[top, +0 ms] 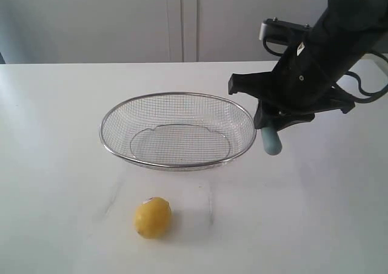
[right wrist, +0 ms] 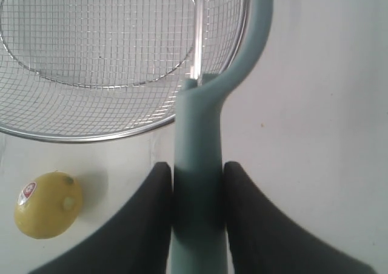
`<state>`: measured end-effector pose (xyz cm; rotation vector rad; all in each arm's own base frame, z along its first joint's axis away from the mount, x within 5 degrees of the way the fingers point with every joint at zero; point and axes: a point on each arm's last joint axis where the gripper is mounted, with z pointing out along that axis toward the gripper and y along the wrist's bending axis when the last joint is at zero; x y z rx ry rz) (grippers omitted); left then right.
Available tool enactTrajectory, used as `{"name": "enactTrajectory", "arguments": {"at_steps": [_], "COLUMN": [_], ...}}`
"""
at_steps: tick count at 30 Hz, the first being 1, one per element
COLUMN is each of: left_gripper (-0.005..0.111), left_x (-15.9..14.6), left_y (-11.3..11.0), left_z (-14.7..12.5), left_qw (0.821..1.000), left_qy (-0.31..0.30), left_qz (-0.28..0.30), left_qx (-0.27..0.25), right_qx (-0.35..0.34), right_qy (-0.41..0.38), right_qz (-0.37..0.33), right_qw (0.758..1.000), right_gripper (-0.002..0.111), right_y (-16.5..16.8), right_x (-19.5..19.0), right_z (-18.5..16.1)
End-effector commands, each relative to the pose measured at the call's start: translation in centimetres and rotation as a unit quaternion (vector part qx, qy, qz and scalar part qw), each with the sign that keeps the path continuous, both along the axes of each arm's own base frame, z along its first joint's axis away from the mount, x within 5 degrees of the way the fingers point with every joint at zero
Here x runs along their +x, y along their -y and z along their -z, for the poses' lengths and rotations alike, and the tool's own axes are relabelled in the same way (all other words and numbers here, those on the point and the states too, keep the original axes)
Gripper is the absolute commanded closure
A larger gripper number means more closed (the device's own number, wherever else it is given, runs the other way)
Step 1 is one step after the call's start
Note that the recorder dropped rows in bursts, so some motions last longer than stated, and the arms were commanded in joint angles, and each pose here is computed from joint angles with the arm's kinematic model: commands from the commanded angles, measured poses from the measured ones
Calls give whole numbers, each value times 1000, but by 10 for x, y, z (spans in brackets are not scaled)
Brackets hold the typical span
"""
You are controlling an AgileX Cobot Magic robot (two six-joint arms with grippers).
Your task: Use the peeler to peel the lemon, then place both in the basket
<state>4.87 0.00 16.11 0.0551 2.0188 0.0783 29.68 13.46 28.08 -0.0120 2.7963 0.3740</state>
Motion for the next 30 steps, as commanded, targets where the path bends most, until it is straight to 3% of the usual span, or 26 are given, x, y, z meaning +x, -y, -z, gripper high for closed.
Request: {"name": "enactTrajectory", "arguments": {"at_steps": [1,14,30], "left_gripper": [107,107,107], "left_x": [-1,-1,-1], "left_y": [0,0,0], "left_z": [3,3,3], "left_qw": [1000,1000,1000], "left_qy": [-7,-7,-7], "left_qz": [-1,-1,-1], "left_qx": [-4,-3,-3], "right_qx": [-4,-8,-40], "right_qy": [9,6,-61], "right_qz": [-4,-12,-42], "right_qw": [1000,1000,996], "right_gripper": [108,108,108], "right_y": [3,3,10], "right_x": [-1,-2,-21], "right_z": [-2,-2,10]}}
